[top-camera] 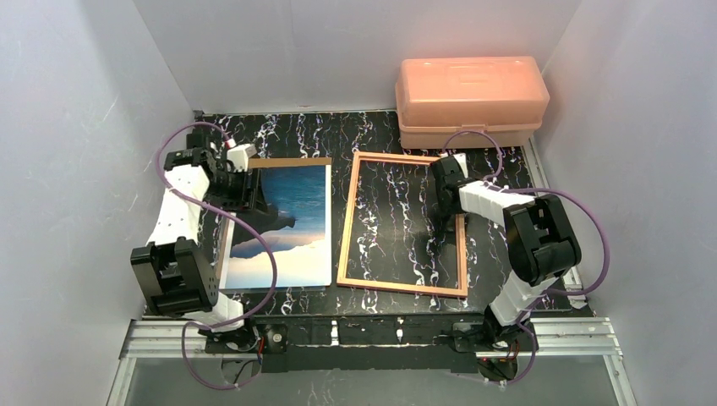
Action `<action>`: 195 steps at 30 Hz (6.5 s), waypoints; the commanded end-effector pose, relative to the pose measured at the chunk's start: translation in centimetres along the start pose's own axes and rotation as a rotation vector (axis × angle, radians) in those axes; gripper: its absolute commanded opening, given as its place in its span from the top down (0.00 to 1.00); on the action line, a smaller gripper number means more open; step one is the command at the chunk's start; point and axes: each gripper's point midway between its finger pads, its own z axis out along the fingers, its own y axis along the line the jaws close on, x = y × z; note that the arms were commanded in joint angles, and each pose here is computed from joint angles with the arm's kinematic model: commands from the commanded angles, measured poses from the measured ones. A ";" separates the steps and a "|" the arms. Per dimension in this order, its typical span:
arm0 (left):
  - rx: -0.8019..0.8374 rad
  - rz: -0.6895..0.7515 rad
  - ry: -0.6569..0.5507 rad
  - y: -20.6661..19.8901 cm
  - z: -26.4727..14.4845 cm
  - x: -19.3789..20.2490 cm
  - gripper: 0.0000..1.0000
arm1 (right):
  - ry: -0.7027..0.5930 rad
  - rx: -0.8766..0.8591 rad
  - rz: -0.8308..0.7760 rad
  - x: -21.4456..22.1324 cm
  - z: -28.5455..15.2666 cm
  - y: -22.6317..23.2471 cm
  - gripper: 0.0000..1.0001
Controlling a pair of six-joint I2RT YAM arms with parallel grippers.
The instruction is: Put the photo into the frame
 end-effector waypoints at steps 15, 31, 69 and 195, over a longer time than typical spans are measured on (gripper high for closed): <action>-0.347 -0.105 0.013 12.9 -6.4 0.7 0.13 | -0.355 -0.551 -0.029 -7.8 -21.0 25.5 0.22; -0.456 -0.122 0.063 17.2 -5.8 3.9 0.02 | -0.101 -0.825 -0.029 1.1 -18.1 35.1 0.21; -0.349 -0.292 0.179 20.5 5.9 7.6 0.61 | 0.138 -1.048 0.239 1.3 -20.9 38.3 0.14; -0.246 -0.132 0.299 19.1 6.1 7.2 1.00 | 0.103 -1.651 0.522 -4.5 -31.9 32.7 0.61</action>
